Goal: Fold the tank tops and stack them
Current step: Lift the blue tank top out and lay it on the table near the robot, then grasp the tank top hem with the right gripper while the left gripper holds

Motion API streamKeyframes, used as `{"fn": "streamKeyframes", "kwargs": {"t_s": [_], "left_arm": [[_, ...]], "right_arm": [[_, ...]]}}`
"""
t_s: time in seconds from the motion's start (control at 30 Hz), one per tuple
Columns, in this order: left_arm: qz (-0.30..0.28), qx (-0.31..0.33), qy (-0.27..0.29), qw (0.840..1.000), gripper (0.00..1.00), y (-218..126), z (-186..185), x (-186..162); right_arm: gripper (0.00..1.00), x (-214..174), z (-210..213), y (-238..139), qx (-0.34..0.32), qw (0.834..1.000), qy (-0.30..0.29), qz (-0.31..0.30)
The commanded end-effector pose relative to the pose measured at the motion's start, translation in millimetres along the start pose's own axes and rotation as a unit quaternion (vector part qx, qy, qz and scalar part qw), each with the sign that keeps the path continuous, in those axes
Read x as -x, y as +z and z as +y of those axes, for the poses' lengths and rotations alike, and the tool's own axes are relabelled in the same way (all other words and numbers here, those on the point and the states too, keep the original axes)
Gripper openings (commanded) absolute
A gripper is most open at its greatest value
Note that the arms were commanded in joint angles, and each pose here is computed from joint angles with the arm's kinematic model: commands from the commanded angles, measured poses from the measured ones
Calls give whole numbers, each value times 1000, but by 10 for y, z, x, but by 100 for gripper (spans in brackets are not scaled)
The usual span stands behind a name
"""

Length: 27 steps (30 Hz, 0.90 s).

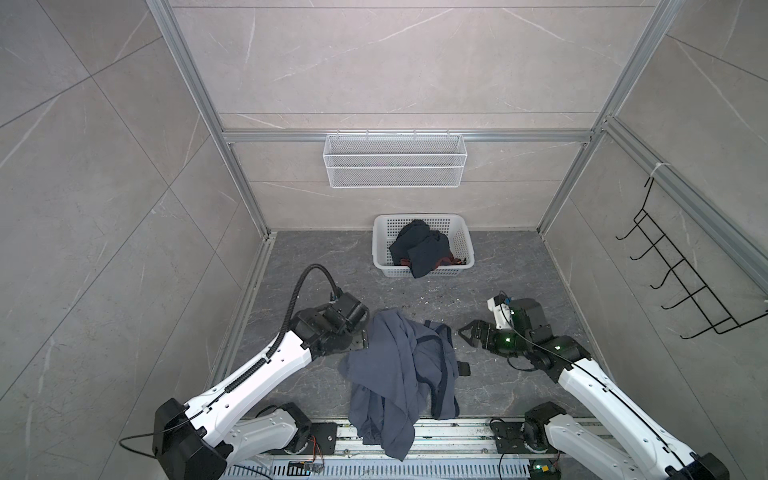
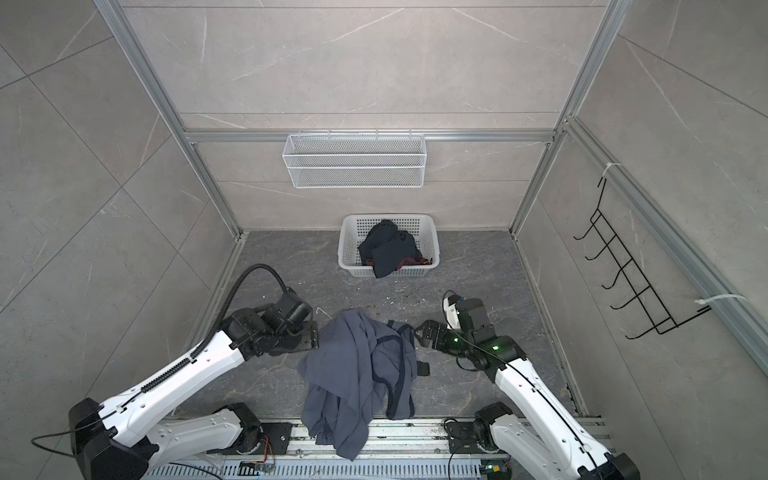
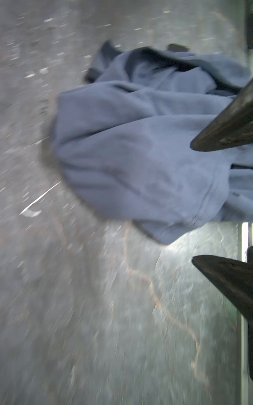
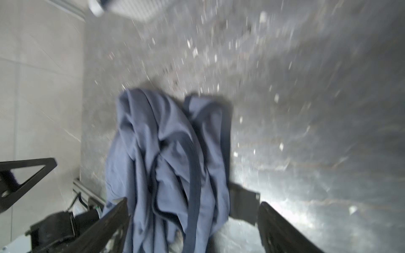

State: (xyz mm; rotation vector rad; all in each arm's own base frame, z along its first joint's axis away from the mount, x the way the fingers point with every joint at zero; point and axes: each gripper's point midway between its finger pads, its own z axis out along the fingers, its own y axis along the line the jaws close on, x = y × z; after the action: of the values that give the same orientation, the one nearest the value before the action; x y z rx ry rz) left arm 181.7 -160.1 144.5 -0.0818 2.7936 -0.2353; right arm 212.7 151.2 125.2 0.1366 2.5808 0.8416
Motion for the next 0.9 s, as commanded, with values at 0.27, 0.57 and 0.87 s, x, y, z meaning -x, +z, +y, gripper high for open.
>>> {"fn": "streamKeyframes", "kwargs": {"t_s": [0.27,0.57,0.87], "left_arm": [[101,40,-36,993,69,540,-53,-636],[99,25,-47,994,45,753,-71,-693],[60,52,-25,997,4,671,40,-385]], "right_arm": [[82,-536,-149,464,-73,994,11,84],[68,-707,-131,727,-103,988,-9,116],[21,-729,-9,764,-132,982,-56,120]]}}
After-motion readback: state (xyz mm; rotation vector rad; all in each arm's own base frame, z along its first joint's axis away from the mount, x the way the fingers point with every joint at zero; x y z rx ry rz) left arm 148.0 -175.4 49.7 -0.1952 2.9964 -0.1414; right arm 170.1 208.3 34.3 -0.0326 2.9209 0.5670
